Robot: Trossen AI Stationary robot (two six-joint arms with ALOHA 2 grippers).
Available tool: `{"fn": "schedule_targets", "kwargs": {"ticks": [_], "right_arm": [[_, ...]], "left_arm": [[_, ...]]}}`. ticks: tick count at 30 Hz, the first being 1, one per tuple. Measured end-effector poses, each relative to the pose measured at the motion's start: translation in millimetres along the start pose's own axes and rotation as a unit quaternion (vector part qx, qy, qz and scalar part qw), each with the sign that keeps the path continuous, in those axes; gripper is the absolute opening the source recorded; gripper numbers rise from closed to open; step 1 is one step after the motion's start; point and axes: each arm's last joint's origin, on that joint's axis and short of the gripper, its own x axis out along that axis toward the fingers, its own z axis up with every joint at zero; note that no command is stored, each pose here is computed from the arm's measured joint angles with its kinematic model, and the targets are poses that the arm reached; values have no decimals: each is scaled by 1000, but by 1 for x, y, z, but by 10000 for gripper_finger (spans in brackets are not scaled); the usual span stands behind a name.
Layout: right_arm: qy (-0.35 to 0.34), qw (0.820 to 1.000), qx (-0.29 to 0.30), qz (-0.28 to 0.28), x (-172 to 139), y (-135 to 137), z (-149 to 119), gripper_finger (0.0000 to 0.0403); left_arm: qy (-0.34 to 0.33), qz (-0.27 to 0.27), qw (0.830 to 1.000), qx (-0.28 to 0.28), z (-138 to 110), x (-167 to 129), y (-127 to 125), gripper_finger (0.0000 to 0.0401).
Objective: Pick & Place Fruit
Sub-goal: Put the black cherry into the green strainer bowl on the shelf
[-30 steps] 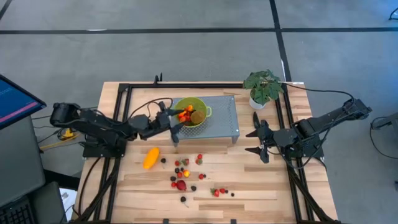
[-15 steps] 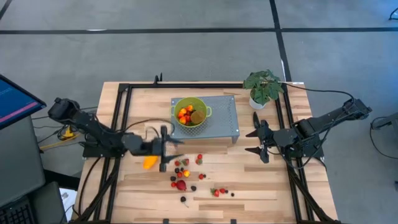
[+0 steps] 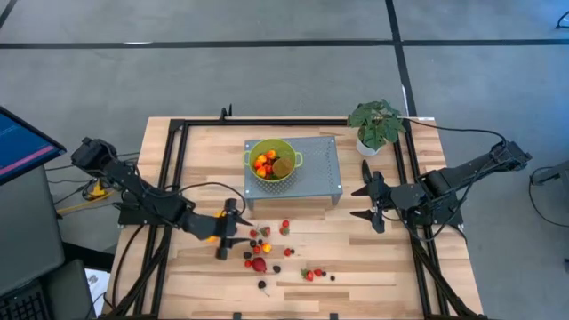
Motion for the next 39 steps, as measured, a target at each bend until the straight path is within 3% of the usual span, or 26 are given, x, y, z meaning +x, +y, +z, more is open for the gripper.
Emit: {"fn": "schedule_targets", "kwargs": {"ticks": [14,21,39], "right_arm": [[0,1000,0,0,0,0,0,301],[0,1000,0,0,0,0,0,301],[0,1000,0,0,0,0,0,301]], "left_arm": [[118,26,990,-67,-28,1,2,185],[169,36,980,-98,-55,5,2,185],[207,53,971,-110,-72,14,-1,185]]}}
